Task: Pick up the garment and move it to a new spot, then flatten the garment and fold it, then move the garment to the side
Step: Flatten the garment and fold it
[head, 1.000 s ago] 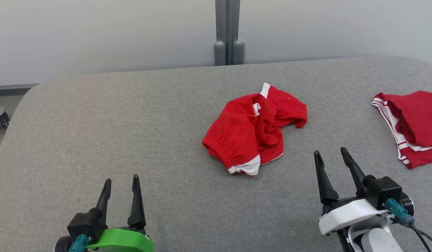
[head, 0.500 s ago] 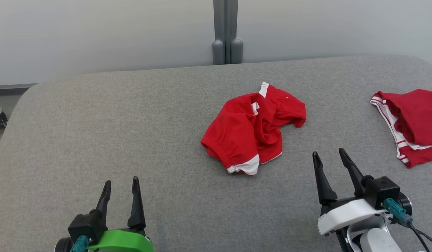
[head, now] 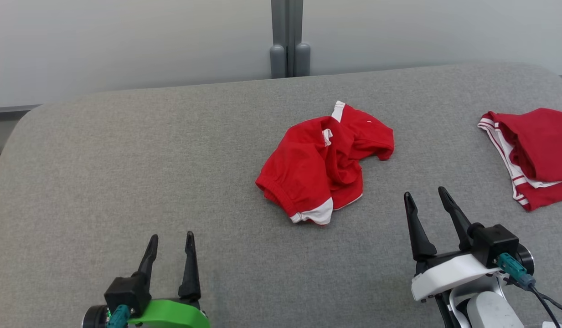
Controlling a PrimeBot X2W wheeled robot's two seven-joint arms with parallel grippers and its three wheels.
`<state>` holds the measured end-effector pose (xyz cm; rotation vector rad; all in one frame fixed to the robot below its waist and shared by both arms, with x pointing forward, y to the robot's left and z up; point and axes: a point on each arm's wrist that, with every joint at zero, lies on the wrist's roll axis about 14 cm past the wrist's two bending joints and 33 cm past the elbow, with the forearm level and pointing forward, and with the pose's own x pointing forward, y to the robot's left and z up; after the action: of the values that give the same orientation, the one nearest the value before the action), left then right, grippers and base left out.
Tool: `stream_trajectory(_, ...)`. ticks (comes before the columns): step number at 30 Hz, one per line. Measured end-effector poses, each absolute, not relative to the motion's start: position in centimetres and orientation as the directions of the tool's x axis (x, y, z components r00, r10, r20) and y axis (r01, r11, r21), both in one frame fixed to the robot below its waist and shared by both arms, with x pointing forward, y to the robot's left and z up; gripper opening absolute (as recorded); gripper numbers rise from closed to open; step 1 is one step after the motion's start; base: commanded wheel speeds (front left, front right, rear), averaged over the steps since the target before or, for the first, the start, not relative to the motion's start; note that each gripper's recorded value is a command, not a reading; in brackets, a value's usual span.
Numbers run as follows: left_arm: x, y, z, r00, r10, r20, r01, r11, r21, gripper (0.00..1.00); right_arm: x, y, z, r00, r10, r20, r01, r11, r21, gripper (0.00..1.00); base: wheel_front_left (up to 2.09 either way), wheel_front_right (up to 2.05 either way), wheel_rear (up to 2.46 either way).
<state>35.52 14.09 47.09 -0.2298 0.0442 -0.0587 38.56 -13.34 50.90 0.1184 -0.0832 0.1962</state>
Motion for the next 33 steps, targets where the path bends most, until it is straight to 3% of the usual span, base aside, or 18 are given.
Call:
stream_trajectory(10,37.6,4.7,45.1,0.921,-0.376,-0.104,0.339,0.903,-0.263,1.0,38.9,-16.0,50.7,0.989,0.115,0.087,-0.124,0.987,0.099,1.0,0.0,0.0,0.0)
stream_trajectory(24,39.5,-3.0,41.1,0.808,-0.552,-0.207,0.436,0.796,-0.419,1.0,36.9,-22.4,48.7,0.997,-0.075,0.016,0.073,0.994,0.085,1.0,0.0,0.0,0.0)
stream_trajectory(25,39.6,-3.2,41.0,0.807,-0.554,-0.206,0.437,0.794,-0.423,0.95,36.7,-22.6,48.6,0.997,-0.082,0.012,0.081,0.993,0.085,1.0,0.0,0.0,0.0)
stream_trajectory(26,39.8,-3.4,41.0,0.806,-0.554,-0.206,0.433,0.791,-0.432,0.66,36.6,-22.8,48.5,0.996,-0.091,0.008,0.09,0.992,0.083,1.0,0.0,0.0,0.0)
stream_trajectory(27,40.0,-3.5,41.0,0.807,-0.555,-0.203,0.432,0.789,-0.438,0.28,36.5,-23.1,48.4,0.995,-0.098,0.003,0.098,0.992,0.082,1.0,0.0,0.0,0.0)
stream_trajectory(28,40.1,-3.6,41.0,0.808,-0.553,-0.201,0.43,0.789,-0.439,0.0,36.5,-23.2,48.2,0.995,-0.103,-0.001,0.103,0.991,0.081,1.0,0.0,0.0,0.0)
stream_trajectory(33,41.0,-3.0,42.4,0.834,-0.53,-0.155,0.419,0.789,-0.448,0.0,36.7,-22.8,48.1,0.996,-0.089,-0.005,0.089,0.992,0.085,1.0,0.0,0.0,0.0)
